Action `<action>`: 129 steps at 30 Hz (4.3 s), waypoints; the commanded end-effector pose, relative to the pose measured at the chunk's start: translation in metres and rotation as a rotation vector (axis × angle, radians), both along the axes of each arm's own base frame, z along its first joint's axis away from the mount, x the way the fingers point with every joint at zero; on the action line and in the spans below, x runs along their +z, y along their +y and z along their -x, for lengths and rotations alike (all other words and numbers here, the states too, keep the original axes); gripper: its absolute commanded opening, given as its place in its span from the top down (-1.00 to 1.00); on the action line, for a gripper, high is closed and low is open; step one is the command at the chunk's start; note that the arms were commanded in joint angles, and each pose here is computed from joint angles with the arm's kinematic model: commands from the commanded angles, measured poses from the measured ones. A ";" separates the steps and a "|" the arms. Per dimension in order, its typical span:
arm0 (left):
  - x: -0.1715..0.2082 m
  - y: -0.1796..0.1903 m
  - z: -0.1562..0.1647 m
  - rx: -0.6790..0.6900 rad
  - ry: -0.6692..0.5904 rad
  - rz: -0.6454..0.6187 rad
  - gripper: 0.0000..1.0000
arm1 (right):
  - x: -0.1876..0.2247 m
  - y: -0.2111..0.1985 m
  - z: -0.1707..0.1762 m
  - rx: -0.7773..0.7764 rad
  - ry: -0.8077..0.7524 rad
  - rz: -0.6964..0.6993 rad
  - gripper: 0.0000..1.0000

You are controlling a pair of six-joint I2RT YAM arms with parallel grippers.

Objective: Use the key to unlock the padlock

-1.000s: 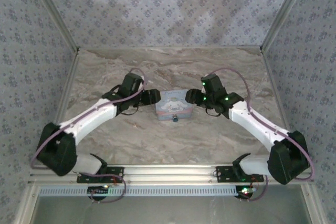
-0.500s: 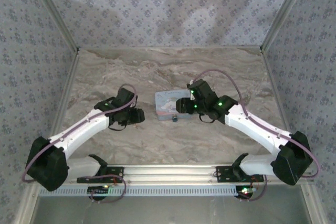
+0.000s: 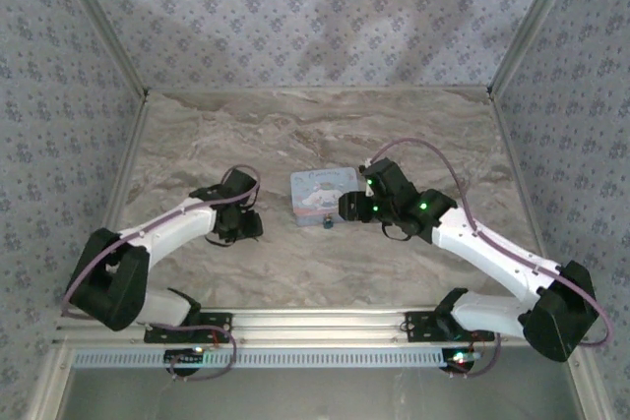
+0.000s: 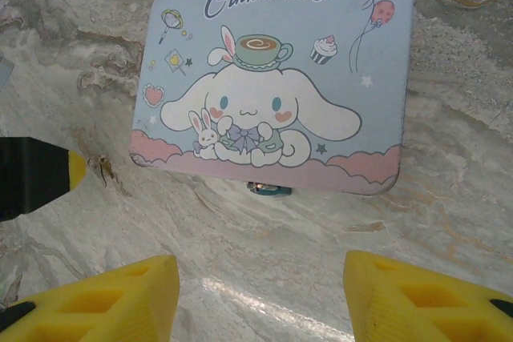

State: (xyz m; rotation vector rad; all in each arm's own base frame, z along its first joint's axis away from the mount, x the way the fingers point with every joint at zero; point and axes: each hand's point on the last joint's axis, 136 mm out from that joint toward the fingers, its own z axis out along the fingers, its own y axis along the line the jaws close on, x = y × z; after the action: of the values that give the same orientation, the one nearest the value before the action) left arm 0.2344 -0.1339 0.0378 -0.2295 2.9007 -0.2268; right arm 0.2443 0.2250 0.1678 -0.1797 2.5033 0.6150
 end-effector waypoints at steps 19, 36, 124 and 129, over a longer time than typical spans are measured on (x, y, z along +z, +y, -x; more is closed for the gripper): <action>-0.014 -0.009 -0.014 -0.056 0.024 -0.020 0.36 | -0.006 -0.012 0.002 -0.037 0.037 -0.011 -0.17; -0.018 -0.009 -0.016 -0.077 0.041 -0.041 0.57 | -0.017 -0.018 0.002 -0.071 0.072 -0.023 -0.16; 0.242 -0.173 0.025 -0.452 -0.330 0.644 1.00 | 0.102 0.083 0.038 0.415 -0.173 -0.570 0.28; 0.243 -0.173 0.025 -0.453 -0.330 0.646 1.00 | 0.104 0.077 0.036 0.395 -0.197 -0.571 0.25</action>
State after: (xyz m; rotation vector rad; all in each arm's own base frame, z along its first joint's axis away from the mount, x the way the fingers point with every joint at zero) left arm 0.2142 -0.3000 0.2613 0.3143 2.4683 -1.0799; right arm 0.2057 0.3039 0.2525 -0.4820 2.0874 1.3818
